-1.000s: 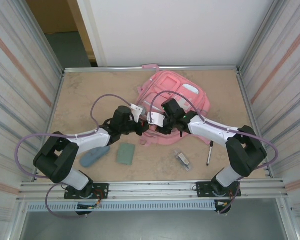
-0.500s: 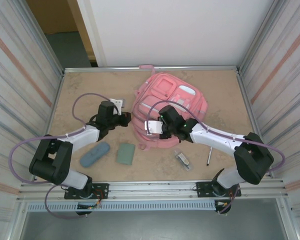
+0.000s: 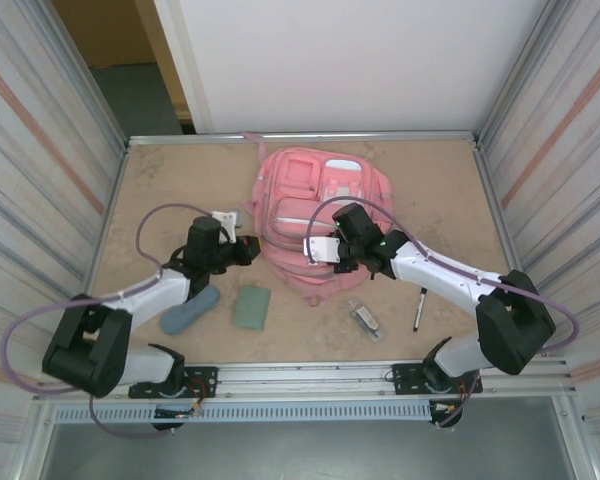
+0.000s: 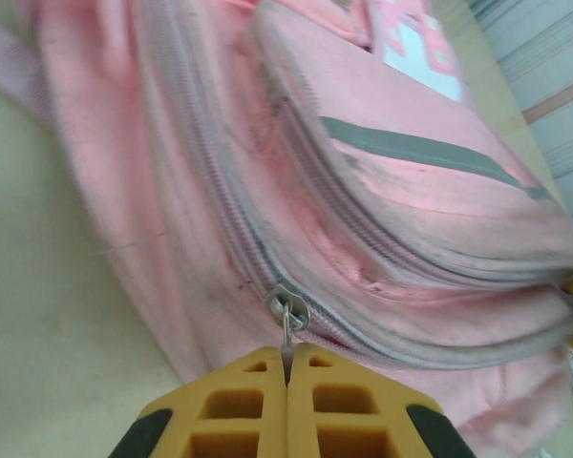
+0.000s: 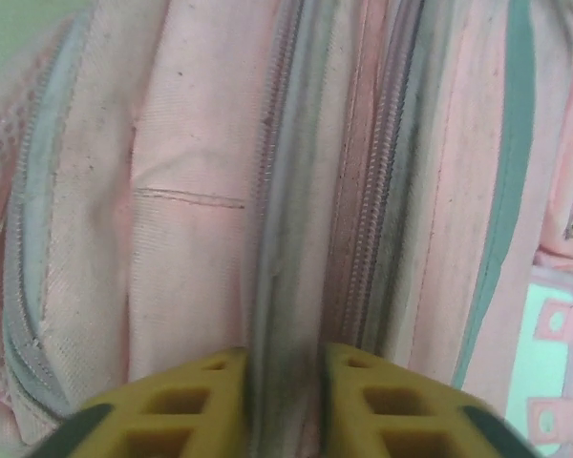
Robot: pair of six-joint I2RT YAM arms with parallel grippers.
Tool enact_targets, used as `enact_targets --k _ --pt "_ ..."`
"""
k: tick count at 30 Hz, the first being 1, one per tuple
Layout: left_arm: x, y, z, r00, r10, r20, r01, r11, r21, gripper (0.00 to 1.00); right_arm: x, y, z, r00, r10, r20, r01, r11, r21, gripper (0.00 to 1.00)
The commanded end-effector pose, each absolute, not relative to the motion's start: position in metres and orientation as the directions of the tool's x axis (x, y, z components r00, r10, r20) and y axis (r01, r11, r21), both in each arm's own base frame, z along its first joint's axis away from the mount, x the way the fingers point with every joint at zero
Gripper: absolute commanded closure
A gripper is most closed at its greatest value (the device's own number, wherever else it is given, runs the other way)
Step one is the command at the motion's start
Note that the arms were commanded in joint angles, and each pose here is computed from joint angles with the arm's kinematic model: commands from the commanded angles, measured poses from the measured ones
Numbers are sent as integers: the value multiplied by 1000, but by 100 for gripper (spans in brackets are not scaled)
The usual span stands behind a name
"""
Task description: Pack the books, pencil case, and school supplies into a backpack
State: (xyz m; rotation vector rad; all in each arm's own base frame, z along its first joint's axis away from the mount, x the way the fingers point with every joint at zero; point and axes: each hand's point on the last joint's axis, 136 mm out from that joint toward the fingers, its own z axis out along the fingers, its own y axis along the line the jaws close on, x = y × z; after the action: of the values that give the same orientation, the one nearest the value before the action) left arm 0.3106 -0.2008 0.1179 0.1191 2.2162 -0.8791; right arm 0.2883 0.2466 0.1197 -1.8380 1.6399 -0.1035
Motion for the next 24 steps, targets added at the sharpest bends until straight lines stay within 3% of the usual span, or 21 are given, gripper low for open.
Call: enact_targets --k 1,4,6,12,16,20,24 --pt "296 -212 137 -692 -214 -689 331 754 -567 100 261 258 143 203 -847 -491 -924 0 -381 67" --pt "285 -220 149 -675 -233 -700 339 745 -575 100 233 280 158 202 -750 -630 -957 -15 -288 66" --pt "281 -226 154 -668 -237 -705 347 740 -577 100 224 290 157 232 -729 -644 -953 -38 -301 64" --pt "272 -255 158 -693 -192 -695 402 698 -593 100 233 303 147 221 -746 -629 -938 15 -347 56" --pt "268 -268 159 -699 -171 -694 426 680 -597 100 251 306 137 207 -780 -591 -908 71 -412 56" --pt "264 -280 164 -706 -150 -692 452 657 -603 100 247 313 121 211 -801 -560 -911 47 -410 57" --pt "259 -291 166 -715 -138 -685 465 637 -614 100 264 306 103 175 -865 -470 -875 83 -478 58"
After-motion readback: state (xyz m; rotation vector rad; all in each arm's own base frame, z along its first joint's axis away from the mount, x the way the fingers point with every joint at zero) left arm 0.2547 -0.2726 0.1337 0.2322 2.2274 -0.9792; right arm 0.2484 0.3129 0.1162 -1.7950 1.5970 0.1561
